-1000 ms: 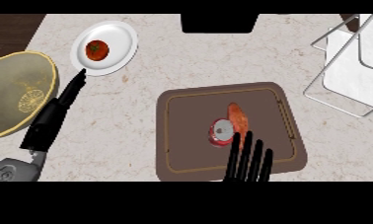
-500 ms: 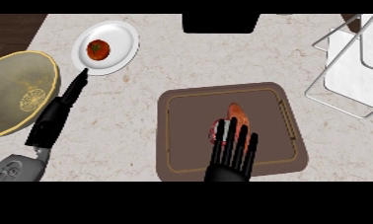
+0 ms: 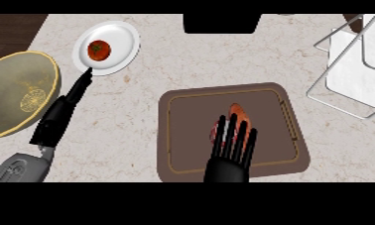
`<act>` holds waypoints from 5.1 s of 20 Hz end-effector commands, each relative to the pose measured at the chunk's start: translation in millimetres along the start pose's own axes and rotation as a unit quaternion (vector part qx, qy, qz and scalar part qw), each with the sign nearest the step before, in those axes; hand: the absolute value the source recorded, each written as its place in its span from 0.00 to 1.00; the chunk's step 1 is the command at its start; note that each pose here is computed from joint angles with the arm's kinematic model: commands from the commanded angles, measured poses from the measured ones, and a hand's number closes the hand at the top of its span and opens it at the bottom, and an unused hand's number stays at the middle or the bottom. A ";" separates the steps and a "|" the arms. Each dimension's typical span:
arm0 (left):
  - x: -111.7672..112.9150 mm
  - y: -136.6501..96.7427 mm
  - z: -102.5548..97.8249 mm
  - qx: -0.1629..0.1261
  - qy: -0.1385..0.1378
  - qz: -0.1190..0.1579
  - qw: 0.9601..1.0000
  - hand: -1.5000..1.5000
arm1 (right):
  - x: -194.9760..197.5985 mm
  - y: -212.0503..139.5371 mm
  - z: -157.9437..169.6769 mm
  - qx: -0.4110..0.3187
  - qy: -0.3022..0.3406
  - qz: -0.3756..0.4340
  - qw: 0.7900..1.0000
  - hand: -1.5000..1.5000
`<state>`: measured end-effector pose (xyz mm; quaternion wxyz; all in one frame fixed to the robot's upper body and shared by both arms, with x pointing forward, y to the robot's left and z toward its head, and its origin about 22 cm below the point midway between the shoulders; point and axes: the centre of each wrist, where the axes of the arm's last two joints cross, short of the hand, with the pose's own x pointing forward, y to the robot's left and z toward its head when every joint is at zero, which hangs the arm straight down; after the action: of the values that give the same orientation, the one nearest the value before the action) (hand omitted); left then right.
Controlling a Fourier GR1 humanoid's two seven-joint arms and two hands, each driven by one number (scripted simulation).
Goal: Pick the can from the tray and place it in the tiered shelf
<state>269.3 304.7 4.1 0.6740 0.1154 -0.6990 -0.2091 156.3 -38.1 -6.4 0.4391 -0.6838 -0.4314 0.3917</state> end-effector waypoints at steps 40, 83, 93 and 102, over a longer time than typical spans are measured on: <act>-3.3 -5.3 -6.8 -0.002 -0.001 -0.004 1.000 0.50 | -24.7 -69.7 -299.8 -0.014 0.132 -0.251 0.959 1.00; 1.6 -3.7 -8.7 0.001 -0.005 -0.012 1.000 0.50 | -237.7 -111.8 -371.3 0.047 0.232 -0.123 0.964 1.00; 0.1 4.6 -7.7 0.002 0.000 -0.004 1.000 0.50 | -264.3 -54.6 -361.6 0.066 0.265 -0.118 0.955 1.00; -2.2 7.1 -4.9 0.000 0.002 -0.008 1.000 0.50 | -290.4 -26.9 -352.2 0.053 0.310 -0.209 0.926 0.00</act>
<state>270.4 310.3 4.9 0.6740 0.1194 -0.6983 -0.2094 381.2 -380.3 192.5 0.6393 -0.6537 -0.3915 0.1036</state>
